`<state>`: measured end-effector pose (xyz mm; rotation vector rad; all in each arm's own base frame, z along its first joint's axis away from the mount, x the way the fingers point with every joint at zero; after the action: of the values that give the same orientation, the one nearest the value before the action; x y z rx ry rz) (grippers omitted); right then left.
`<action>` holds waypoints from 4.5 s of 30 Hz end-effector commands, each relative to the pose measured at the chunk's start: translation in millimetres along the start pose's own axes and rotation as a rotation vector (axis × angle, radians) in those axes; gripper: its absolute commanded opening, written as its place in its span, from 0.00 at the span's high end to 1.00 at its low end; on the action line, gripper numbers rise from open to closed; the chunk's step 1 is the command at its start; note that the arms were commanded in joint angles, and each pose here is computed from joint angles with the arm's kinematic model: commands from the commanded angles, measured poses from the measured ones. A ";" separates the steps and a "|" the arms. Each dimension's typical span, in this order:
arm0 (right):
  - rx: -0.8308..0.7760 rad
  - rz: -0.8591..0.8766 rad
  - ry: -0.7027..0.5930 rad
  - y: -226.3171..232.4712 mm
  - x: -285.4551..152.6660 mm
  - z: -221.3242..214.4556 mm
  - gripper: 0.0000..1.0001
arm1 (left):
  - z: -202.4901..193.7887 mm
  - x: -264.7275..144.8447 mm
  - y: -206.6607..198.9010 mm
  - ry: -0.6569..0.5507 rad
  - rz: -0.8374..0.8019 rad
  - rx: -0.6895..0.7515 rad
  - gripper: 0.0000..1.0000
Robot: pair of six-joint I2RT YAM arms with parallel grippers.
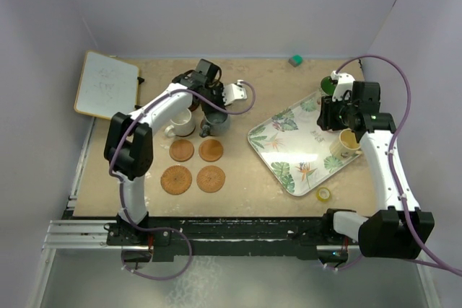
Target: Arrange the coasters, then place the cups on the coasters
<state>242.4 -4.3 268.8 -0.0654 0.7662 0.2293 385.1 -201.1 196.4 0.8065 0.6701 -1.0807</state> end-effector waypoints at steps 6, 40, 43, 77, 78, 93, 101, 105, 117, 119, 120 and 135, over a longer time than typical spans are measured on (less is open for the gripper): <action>-0.007 0.031 -0.024 0.1 2.9 4.4 0.55 | -5.8 -7.6 29.3 -0.082 0.082 0.033 0.97; -0.009 0.049 -0.021 1.0 3.0 3.7 0.54 | -28.7 13.6 40.6 -0.022 0.099 0.059 0.97; -0.011 0.048 -0.022 1.1 2.7 3.8 0.54 | -30.0 14.7 39.2 -0.014 0.085 0.059 0.97; -0.059 -0.001 -0.052 -2.9 -7.5 4.9 0.50 | 5.5 -50.5 34.9 -0.159 0.149 0.009 0.65; -0.063 -0.010 -0.053 -3.6 -8.2 5.4 0.50 | 7.3 -55.8 34.3 -0.171 0.163 0.002 0.64; -0.109 -0.082 -0.017 -12.9 -12.2 14.4 0.45 | 3.5 -123.2 14.8 -0.232 0.488 -0.200 0.52; -0.150 -0.132 0.069 -20.6 -12.1 13.7 0.34 | -9.1 -154.2 -12.9 -0.299 0.591 -0.228 0.35; -0.220 -0.165 0.153 -27.5 -15.7 13.4 0.23 | -13.9 -162.5 -24.6 -0.331 0.606 -0.253 0.27; -0.315 -0.159 0.219 -37.5 -4.2 21.7 0.04 | -21.4 -167.5 -41.8 -0.370 0.589 -0.285 0.24; -0.318 -0.137 0.234 -37.5 -0.2 21.4 0.04 | -22.1 -168.0 -44.2 -0.366 0.575 -0.283 0.23; -0.325 -0.131 0.246 -38.0 1.0 20.7 0.04 | -22.6 -168.6 -45.2 -0.365 0.571 -0.283 0.23; -0.308 -0.160 0.165 -45.4 15.3 46.7 0.11 | -25.7 -164.3 -56.7 -0.366 0.482 -0.278 0.21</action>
<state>275.0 -39.9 272.9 -0.4825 0.9870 0.2393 281.0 -113.2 293.2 0.5057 0.3224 -0.6273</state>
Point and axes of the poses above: each gripper's point midway between its finger pads, its own x axis out along the fingers, its own y axis along the line the jaws close on, z = x × y, the point moved 10 cm from there along -x, back along the fingers, and after that the axes turned 3 degrees about -x, right-handed, at the moved point
